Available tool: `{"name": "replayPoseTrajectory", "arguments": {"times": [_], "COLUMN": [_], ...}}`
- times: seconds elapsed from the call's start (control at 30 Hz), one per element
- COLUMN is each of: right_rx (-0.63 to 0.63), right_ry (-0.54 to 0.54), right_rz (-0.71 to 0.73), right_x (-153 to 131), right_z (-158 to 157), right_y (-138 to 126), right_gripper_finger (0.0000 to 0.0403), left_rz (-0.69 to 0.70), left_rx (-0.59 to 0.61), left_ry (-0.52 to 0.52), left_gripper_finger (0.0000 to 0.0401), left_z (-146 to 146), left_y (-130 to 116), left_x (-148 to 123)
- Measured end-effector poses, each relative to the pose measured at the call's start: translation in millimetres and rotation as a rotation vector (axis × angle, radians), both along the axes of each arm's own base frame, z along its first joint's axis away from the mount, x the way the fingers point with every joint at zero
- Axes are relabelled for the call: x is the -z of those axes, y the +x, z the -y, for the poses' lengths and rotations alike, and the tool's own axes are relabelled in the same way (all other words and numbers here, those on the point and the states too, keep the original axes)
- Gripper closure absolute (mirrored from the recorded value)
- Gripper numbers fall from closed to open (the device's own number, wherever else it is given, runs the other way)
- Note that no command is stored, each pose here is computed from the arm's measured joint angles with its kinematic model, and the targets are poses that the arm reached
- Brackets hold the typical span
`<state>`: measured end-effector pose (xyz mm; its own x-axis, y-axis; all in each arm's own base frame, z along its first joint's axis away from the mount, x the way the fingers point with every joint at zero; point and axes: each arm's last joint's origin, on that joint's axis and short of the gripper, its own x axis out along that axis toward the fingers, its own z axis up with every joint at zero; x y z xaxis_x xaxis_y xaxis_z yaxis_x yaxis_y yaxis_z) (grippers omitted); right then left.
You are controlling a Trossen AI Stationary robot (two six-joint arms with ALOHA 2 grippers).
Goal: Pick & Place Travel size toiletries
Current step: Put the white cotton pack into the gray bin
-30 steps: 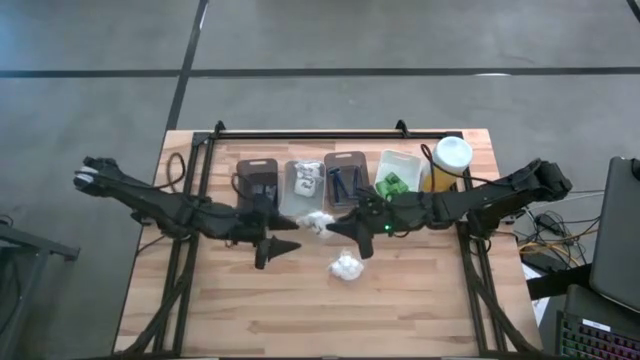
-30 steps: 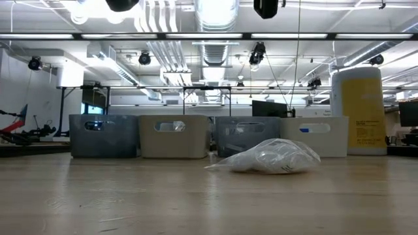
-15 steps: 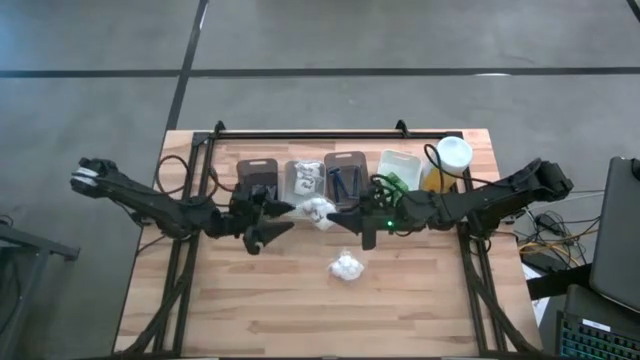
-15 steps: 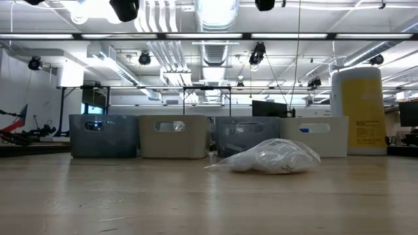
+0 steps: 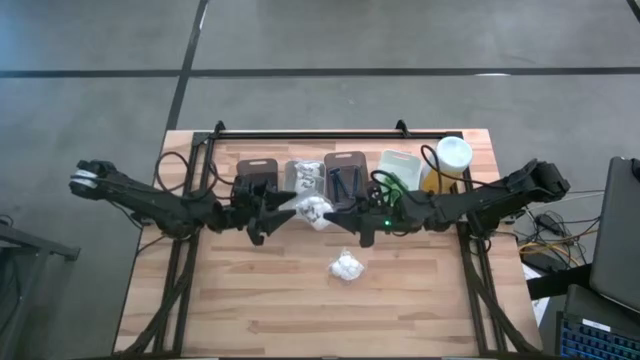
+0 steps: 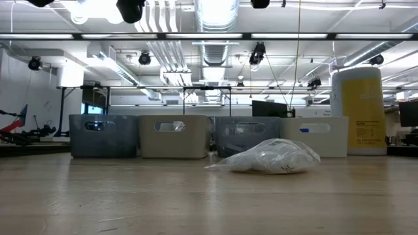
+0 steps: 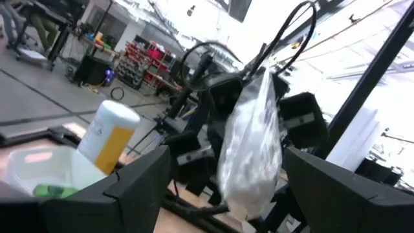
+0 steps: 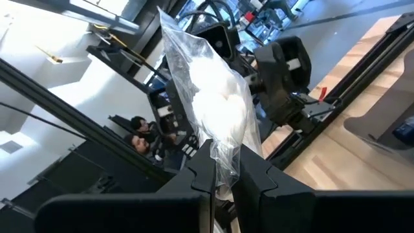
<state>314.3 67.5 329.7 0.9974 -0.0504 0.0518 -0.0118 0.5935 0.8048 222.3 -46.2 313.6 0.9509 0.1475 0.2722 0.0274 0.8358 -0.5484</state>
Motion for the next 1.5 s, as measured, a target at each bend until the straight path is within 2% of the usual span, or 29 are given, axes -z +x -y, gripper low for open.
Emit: {"name": "replayPoseTrajectory", "arguments": {"times": [0.17,0.3,0.73,1.07,1.2,1.5], "right_rx": [0.0,0.007,0.015,0.019,0.016,0.017], "right_ry": [0.001,0.001,0.007,0.005,0.058,0.047], "right_rz": [-0.007,-0.006,-0.026,-0.073,-0.114,-0.17], "right_x": [1.8,1.7,5.0,9.6,14.0,16.8], "right_z": [-0.2,1.8,3.2,3.1,3.1,3.7], "right_y": [1.2,1.5,3.3,3.2,3.0,-0.2], "right_gripper_finger": [0.038,0.038,0.038,0.0375,0.034,0.0199], "left_rz": [0.013,0.01,0.005,-0.001,-0.035,-0.142], "left_rx": [0.004,0.023,0.026,0.022,0.013,0.012], "left_ry": [0.015,0.021,0.029,0.041,0.06,0.078], "left_gripper_finger": [0.0096,0.0118,0.0277,0.0359,0.0392,0.0396], "left_z": [-0.8,0.1,0.5,0.2,0.2,0.5], "left_y": [0.6,2.3,5.0,5.2,6.1,7.7], "left_x": [-5.0,-4.4,-2.4,-1.9,1.1,11.0]}}
